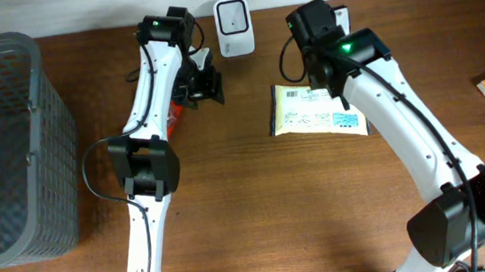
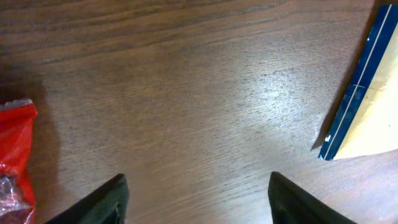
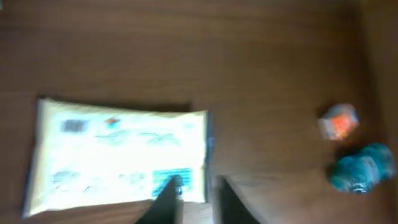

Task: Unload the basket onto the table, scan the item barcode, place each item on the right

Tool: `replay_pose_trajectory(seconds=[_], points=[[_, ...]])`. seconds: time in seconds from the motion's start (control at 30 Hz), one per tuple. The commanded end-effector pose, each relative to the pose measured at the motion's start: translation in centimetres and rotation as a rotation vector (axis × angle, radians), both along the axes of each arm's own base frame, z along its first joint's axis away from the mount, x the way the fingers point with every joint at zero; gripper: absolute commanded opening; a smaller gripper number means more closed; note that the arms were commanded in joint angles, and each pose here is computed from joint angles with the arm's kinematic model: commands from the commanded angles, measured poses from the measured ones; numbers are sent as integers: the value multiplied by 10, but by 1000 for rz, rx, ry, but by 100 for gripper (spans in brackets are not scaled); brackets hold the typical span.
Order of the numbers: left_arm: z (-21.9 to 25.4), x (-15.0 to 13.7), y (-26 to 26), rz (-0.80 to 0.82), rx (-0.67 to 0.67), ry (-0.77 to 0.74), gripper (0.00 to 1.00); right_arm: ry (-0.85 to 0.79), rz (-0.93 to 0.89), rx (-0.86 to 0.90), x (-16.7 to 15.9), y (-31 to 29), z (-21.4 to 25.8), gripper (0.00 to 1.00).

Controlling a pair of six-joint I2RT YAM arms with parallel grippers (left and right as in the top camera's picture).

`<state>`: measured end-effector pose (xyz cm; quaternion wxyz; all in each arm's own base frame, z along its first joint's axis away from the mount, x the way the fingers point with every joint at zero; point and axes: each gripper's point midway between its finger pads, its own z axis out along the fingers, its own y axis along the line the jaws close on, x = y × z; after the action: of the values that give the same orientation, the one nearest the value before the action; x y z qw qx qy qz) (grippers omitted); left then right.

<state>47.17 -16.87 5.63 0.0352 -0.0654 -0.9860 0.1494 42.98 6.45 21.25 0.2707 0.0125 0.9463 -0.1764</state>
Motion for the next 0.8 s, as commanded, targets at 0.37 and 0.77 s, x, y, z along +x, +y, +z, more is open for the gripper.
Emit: replay_pose_trajectory(seconds=[0.37, 0.77], points=[[-54, -28, -73, -152, -128, 99, 47, 377, -264, 498, 8, -86, -148, 4], [-64, -22, -63, -150, -59, 77, 4, 430, -412, 304, -1, -130, -192, 4]])
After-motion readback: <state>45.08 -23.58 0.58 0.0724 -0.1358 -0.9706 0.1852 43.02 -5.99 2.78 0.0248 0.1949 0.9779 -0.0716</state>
